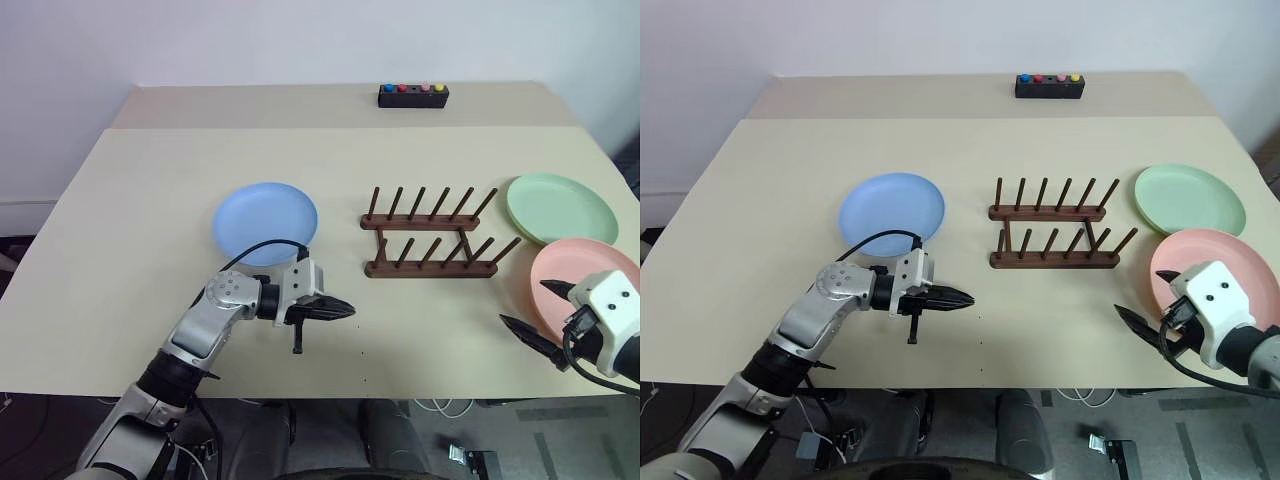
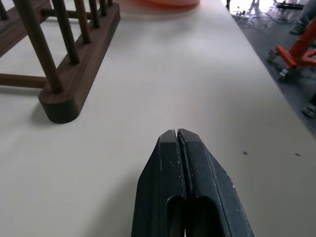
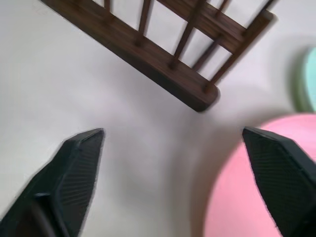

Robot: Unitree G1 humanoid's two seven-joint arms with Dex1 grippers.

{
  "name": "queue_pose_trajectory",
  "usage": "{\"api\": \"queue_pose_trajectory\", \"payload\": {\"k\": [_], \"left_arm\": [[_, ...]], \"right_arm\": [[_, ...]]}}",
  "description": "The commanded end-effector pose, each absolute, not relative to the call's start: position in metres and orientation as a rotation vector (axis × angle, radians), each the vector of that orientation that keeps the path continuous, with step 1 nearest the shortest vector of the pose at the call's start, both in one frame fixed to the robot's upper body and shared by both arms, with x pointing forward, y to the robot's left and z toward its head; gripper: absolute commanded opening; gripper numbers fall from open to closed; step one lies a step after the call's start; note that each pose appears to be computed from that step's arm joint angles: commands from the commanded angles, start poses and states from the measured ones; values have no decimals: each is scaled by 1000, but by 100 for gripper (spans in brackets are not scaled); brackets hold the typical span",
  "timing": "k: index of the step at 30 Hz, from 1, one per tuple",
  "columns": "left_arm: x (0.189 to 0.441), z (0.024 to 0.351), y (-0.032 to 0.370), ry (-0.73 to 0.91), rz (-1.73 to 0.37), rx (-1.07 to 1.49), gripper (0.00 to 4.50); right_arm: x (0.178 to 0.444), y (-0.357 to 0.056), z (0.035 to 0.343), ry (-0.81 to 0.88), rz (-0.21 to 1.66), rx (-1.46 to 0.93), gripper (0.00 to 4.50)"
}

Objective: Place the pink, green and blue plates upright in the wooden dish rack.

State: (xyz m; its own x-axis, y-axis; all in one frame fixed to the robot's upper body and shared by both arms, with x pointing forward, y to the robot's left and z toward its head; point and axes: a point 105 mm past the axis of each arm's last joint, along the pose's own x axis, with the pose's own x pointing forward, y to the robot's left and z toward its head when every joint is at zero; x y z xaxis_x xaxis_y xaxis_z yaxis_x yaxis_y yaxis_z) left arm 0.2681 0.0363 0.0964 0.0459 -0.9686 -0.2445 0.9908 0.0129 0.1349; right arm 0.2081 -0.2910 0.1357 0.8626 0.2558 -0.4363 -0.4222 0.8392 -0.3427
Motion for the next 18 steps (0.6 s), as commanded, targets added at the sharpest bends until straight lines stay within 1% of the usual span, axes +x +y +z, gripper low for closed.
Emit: {"api": "queue_pose_trajectory", "payload": {"k": [1, 5, 8, 9, 11, 12, 14, 18], "left_arm": [[266, 107, 34, 39, -1541, 307, 0], [268, 106, 30, 39, -1544, 311, 0], [268, 106, 27, 35, -1545, 313, 0], [268, 106, 27, 33, -1544, 314, 0], [268, 106, 27, 32, -1542, 314, 0], [268, 107, 27, 32, -1541, 314, 0], [268, 106, 27, 34, -1540, 314, 0], [268, 106, 29, 36, -1533, 315, 0]], "right_arm": [[208, -306, 132, 420, 242, -465, 447], [211, -309, 120, 464, 186, -455, 447], [212, -305, 111, 488, 185, -455, 447], [212, -305, 109, 496, 177, -477, 423], [213, -306, 106, 502, 161, -493, 360], [214, -307, 105, 503, 158, -497, 314], [215, -308, 105, 505, 151, -515, 218], [216, -314, 105, 518, 127, -549, 2]]}}
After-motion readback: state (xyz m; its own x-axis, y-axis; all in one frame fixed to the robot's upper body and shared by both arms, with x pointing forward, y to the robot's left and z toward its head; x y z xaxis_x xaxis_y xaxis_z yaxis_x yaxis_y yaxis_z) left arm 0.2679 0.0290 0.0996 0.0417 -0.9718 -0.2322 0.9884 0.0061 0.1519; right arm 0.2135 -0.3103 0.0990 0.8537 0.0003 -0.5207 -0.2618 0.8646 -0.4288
